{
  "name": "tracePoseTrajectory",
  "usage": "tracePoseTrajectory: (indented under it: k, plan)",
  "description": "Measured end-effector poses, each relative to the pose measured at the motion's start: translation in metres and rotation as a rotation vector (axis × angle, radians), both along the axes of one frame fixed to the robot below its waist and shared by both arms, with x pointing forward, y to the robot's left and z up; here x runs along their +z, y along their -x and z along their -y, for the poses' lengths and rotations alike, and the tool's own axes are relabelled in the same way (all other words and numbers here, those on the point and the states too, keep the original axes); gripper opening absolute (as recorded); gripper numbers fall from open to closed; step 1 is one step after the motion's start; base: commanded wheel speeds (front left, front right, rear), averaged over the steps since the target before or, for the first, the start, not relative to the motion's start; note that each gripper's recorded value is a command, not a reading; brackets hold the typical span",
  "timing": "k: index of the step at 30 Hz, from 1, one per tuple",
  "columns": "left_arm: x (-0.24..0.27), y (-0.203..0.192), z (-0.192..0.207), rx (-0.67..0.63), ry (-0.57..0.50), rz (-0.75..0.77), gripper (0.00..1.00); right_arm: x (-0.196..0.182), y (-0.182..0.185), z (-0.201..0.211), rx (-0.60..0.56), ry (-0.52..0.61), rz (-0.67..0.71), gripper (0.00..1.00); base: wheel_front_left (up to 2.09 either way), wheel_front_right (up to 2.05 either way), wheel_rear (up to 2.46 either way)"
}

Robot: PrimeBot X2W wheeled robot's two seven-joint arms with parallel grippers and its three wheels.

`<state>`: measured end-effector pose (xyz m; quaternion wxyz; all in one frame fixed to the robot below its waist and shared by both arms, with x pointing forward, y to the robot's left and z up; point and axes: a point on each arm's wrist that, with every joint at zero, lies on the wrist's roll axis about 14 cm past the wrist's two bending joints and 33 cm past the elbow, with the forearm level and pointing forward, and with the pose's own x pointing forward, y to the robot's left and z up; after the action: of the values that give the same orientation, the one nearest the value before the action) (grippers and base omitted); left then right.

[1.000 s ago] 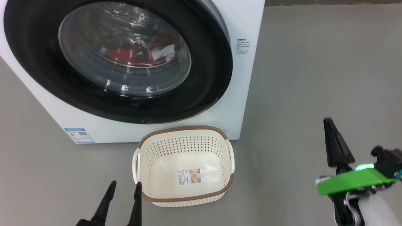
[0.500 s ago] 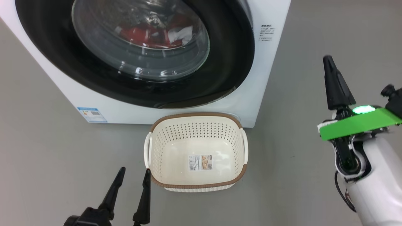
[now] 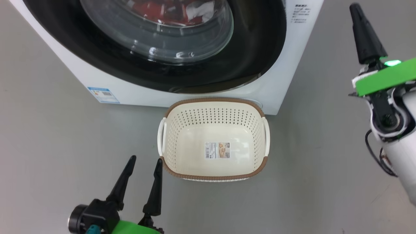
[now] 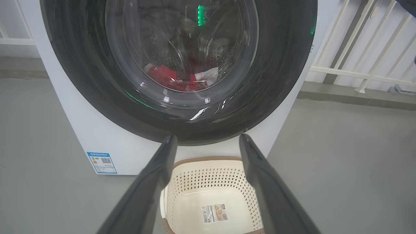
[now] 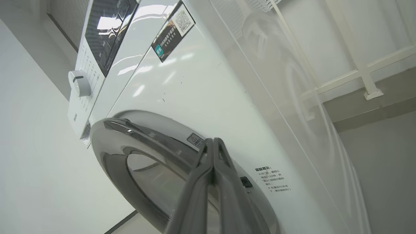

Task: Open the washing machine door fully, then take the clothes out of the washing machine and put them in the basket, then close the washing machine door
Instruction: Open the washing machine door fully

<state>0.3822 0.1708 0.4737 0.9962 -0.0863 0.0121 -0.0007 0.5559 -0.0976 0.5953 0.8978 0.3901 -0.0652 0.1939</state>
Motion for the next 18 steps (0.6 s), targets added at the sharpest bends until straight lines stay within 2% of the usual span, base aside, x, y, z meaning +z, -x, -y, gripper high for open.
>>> tracePoseTrajectory:
  k: [11,18]
  plan:
    - [-0.01,-0.017,-0.003,0.007,0.009,-0.023,1.0,-0.007,-0.037,-0.025,0.209,-0.138,-0.163,0.0,0.0,0.0,0.0]
    - [-0.02,-0.021,-0.008,0.025,0.008,-0.05,1.0,-0.019,-0.046,-0.052,0.387,-0.216,-0.288,0.0,0.0,0.0,0.0]
